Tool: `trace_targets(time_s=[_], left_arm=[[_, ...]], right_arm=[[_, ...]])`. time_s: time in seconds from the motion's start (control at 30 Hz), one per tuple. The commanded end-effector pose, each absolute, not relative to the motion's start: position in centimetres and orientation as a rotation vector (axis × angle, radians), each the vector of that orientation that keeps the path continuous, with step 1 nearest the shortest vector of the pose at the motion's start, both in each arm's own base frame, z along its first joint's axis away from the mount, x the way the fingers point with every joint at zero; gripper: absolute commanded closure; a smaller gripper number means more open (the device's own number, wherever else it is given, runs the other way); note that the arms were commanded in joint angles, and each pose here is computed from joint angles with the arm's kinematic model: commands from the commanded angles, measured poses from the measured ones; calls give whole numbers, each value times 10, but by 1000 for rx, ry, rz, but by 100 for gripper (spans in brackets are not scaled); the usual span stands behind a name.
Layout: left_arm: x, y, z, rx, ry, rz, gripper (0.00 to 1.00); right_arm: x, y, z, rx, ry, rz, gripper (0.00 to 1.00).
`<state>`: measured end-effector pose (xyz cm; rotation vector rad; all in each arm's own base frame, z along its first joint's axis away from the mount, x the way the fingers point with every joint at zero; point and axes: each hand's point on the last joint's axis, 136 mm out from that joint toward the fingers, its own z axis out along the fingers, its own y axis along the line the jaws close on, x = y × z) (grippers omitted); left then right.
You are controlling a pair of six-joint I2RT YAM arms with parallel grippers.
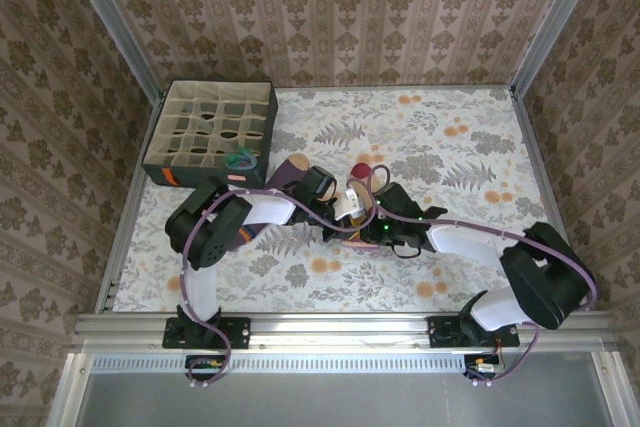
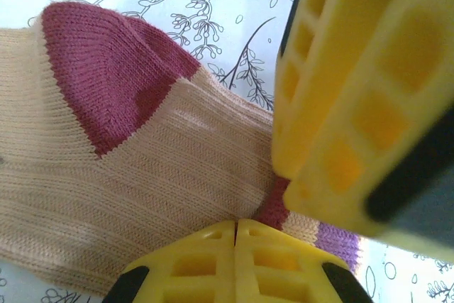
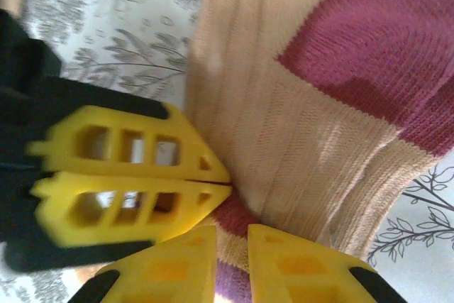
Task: Roll the socks
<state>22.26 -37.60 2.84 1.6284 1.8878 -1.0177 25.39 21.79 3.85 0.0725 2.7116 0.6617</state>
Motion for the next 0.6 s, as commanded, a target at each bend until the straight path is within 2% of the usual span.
trace_targets(time_s=[0.0, 0.2, 0.57], left_arm=[[211, -345, -21, 1659, 2122, -923, 98], [213, -345, -12, 1673, 2037, -904, 95], [229, -335, 53, 1624, 1583, -731, 71]], right_arm=[[252, 216, 21, 158, 2795, 638, 87], [249, 200, -5, 304, 2896, 618, 87], [244, 195, -12, 312, 2936, 601, 87]])
